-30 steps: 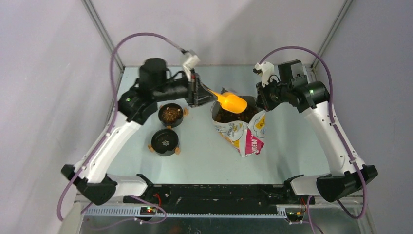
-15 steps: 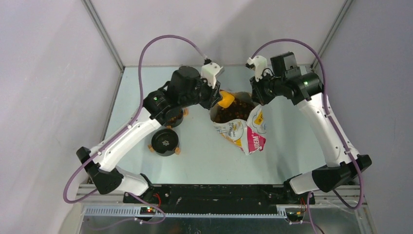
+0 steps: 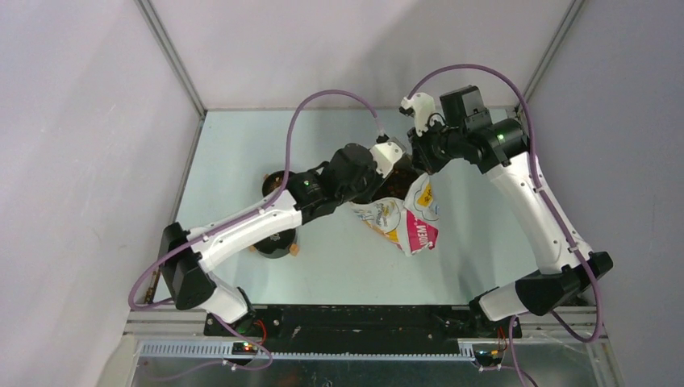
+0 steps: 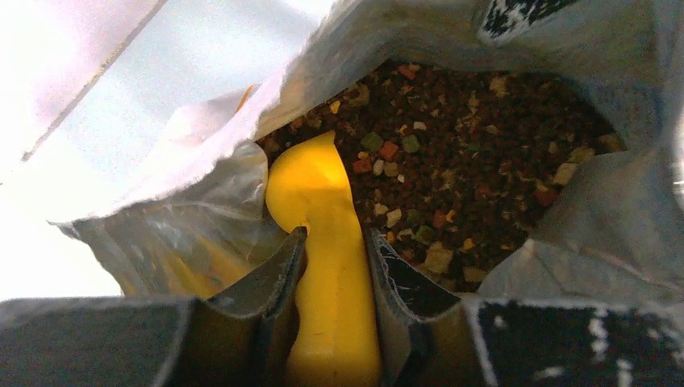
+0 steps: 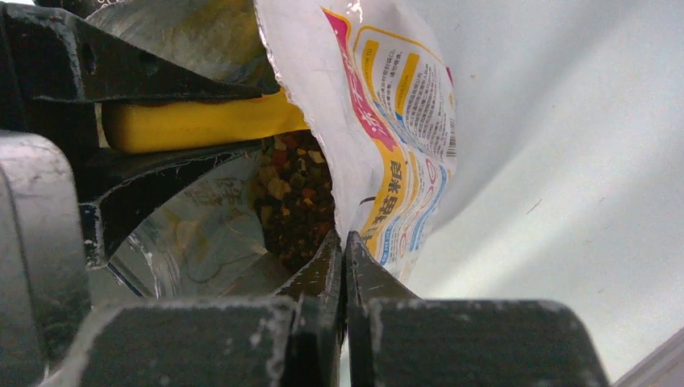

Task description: Serve the pet food

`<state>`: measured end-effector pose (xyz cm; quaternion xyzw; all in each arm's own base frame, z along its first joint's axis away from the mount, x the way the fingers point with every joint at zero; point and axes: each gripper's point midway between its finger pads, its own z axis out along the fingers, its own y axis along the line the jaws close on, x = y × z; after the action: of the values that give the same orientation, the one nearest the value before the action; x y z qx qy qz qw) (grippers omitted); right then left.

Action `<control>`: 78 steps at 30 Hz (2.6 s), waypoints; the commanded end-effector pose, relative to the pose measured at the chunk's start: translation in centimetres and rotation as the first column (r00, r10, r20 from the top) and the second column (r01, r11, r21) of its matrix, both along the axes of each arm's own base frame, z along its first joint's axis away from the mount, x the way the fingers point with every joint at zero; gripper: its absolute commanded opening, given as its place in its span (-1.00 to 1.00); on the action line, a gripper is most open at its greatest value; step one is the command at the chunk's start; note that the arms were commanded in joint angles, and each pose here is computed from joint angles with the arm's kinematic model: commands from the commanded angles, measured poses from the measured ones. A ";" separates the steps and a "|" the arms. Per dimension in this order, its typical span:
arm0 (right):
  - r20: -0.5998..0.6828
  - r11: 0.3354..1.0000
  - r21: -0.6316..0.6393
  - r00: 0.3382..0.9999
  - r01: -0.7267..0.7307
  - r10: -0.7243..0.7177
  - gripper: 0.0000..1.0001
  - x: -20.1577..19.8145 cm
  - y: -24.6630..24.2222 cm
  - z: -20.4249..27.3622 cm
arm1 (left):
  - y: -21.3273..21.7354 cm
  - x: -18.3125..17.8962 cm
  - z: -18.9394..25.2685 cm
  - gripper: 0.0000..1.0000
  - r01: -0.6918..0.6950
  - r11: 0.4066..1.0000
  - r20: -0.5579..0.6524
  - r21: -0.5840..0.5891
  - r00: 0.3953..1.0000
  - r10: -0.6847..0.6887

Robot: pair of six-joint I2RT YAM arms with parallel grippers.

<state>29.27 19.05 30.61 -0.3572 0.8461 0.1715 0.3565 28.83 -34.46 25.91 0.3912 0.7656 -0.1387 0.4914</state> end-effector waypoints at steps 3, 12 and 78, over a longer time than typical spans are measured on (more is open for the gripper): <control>0.209 0.984 0.174 0.978 -0.028 -0.009 -1.00 1.3 0.4 6.0 | 0.5 1.7 -0.8 -1.00 -0.088 0.996 0.097 0.000 0.991 0.088; 0.185 0.983 0.183 0.982 0.007 -0.041 -1.00 1.6 -0.8 5.1 | -2.4 -3.6 -2.9 -1.00 0.103 0.984 -0.171 -0.145 0.977 -0.127; 0.150 0.987 0.153 0.986 0.051 -0.074 -1.00 1.9 -2.4 4.0 | 7.8 -0.1 8.0 -1.00 -0.529 0.426 -0.676 -0.734 0.512 -0.531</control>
<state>29.87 15.51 29.62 -0.3002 0.8590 0.1825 0.3723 29.54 -27.53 31.28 -0.0781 0.7185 -0.6736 0.1549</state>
